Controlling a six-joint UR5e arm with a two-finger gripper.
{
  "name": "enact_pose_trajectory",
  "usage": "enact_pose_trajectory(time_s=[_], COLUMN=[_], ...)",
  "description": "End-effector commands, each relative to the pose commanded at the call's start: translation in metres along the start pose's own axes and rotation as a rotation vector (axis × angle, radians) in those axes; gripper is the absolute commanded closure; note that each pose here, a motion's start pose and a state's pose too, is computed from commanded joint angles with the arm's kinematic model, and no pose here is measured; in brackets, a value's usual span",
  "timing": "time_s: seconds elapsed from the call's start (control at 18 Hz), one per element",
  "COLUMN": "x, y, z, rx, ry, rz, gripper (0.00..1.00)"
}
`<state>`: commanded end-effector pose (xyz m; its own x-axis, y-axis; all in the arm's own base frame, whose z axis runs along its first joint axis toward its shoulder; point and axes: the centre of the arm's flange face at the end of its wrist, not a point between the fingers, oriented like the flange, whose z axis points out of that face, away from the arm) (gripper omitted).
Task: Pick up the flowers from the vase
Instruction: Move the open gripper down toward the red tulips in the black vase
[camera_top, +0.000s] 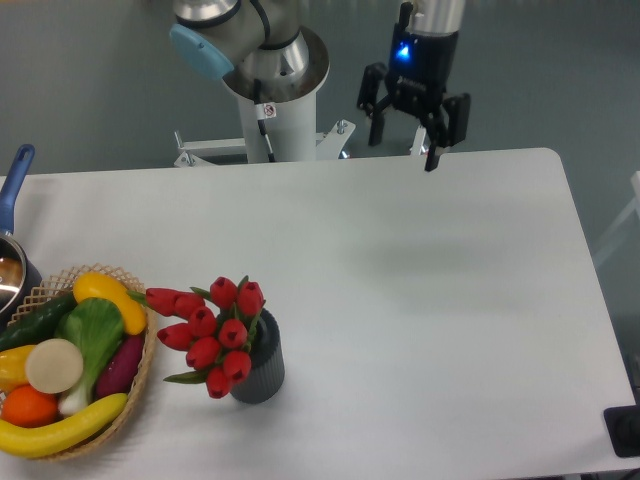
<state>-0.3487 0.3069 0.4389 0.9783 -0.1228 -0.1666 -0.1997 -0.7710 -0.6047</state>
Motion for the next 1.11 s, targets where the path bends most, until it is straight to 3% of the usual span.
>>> enact_pose_trajectory(time_s=[0.28, 0.44, 0.83, 1.11], x=[0.010, 0.010, 0.024, 0.020], y=[-0.004, -0.016, -0.056, -0.060], z=[0.023, 0.046, 0.124, 0.147], rx=[0.122, 0.150, 0.179, 0.261], ry=[0.054, 0.061, 0.194, 0.238], rz=[-0.011, 0.047, 0.148, 0.075], gripper=[0.00, 0.00, 0.00, 0.00])
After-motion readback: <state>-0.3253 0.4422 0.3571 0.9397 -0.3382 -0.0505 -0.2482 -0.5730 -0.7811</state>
